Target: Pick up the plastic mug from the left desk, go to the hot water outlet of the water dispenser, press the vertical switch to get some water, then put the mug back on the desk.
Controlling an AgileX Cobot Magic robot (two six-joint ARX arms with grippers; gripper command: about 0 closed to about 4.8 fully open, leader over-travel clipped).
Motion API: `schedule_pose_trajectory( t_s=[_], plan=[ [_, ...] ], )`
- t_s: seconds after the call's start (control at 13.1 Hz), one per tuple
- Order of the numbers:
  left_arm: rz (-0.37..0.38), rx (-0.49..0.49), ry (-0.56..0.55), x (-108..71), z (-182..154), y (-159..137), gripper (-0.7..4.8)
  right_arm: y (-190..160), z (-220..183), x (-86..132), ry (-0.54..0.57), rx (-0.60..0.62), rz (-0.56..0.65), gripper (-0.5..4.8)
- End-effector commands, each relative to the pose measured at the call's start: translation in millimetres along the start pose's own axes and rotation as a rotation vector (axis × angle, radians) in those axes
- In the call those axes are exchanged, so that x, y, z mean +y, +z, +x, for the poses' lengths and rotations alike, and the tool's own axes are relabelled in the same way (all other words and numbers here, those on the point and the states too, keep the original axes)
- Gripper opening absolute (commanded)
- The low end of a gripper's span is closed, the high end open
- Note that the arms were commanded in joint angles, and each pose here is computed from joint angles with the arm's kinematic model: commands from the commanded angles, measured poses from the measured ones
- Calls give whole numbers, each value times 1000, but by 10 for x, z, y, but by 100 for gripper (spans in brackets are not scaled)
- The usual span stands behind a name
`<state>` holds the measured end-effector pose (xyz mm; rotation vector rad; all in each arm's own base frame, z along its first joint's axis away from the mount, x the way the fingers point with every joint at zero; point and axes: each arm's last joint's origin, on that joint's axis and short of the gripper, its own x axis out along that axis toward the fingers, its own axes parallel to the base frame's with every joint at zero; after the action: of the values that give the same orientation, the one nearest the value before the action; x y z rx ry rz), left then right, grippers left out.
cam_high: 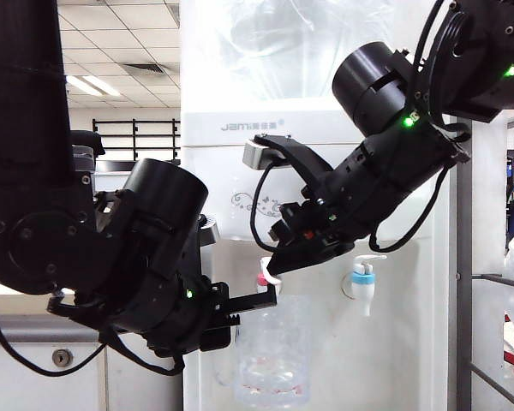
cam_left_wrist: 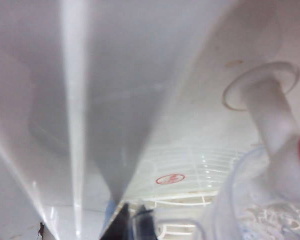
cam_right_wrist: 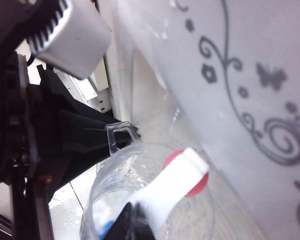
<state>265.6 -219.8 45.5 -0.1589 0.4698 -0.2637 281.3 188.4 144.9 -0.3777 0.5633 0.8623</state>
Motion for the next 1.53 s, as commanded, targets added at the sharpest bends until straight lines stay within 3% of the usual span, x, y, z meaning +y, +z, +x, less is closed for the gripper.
schedule_pose_trajectory(
  t_s=[0.08,1.15,1.38,1.53],
  plan=[
    [-21,-43,-16,-32,-1,70,-5,-67,17,-1,-15,53,9,-1],
    [-21,-44,-17,-33,-1,71,-5,-15,-10,-10,-21,18,3,-1],
    [-23,-39,-27,-35,-1,69,-6,278,-377,-15,-59,-94,33,-1],
    [-20,-40,-23,-33,-1,70,-6,545,-881,29,-85,-212,50,-1]
  ],
)
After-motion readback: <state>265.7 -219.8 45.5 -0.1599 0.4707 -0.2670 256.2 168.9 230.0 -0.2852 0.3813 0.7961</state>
